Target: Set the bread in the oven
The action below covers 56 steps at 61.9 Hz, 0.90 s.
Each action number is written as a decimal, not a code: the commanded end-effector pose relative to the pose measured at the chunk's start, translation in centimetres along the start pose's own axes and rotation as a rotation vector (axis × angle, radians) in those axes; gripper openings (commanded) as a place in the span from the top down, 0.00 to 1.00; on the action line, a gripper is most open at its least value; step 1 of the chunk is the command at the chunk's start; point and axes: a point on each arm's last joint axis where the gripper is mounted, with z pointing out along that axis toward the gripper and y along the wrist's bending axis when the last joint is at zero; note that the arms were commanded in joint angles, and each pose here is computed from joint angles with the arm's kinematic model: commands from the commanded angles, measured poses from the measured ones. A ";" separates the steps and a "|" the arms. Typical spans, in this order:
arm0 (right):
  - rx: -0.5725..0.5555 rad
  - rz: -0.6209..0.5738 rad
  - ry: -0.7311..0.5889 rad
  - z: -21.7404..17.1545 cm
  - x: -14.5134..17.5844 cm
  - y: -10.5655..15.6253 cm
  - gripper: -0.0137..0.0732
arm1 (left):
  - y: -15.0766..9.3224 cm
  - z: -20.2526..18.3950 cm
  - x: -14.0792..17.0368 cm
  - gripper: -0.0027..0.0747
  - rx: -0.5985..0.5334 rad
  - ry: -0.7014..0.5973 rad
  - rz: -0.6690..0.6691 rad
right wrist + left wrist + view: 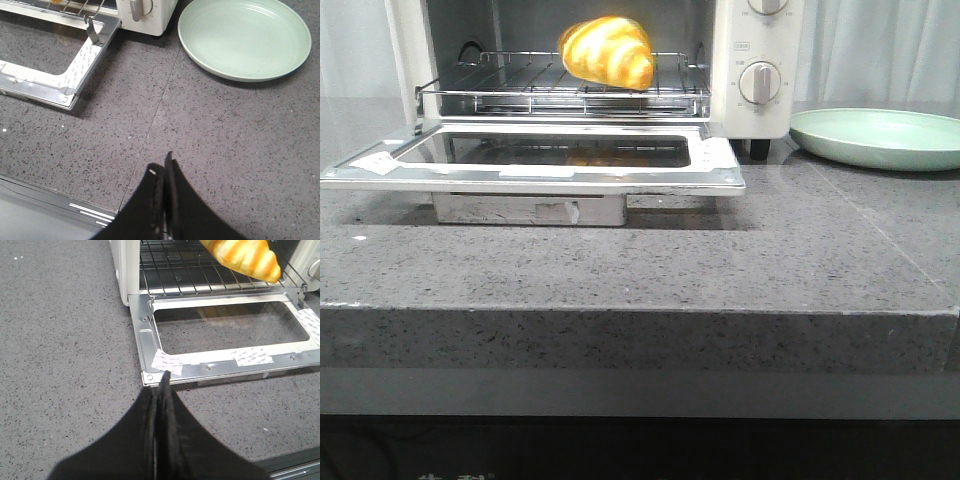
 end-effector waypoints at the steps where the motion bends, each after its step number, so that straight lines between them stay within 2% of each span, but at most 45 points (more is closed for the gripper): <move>1: -0.007 -0.003 -0.093 -0.6 -1.2 0.0 0.98 | -0.1 -0.5 -1.4 0.99 0.010 -0.097 -0.013; 14: -0.007 -0.003 -0.093 -0.6 -1.2 0.0 0.98 | -0.1 -0.9 -1.1 0.99 0.013 -0.119 -0.016; 24: -0.007 -0.003 -0.093 -0.6 -1.2 0.0 0.98 | 0.6 -2.4 1.0 0.99 -0.035 -0.221 -0.033; 38: -0.007 -0.003 -0.093 -0.6 -1.2 0.0 0.98 | 1.6 -2.6 7.3 0.99 -0.140 -0.495 -0.055; 48: -0.007 -0.003 -0.093 -0.6 -1.2 0.0 0.98 | 1.9 -1.3 11.8 0.99 -0.171 -0.572 -0.061; 56: -0.007 -0.003 -0.093 -0.6 -1.2 0.0 0.98 | 2.1 -0.4 13.7 0.99 -0.173 -0.590 -0.062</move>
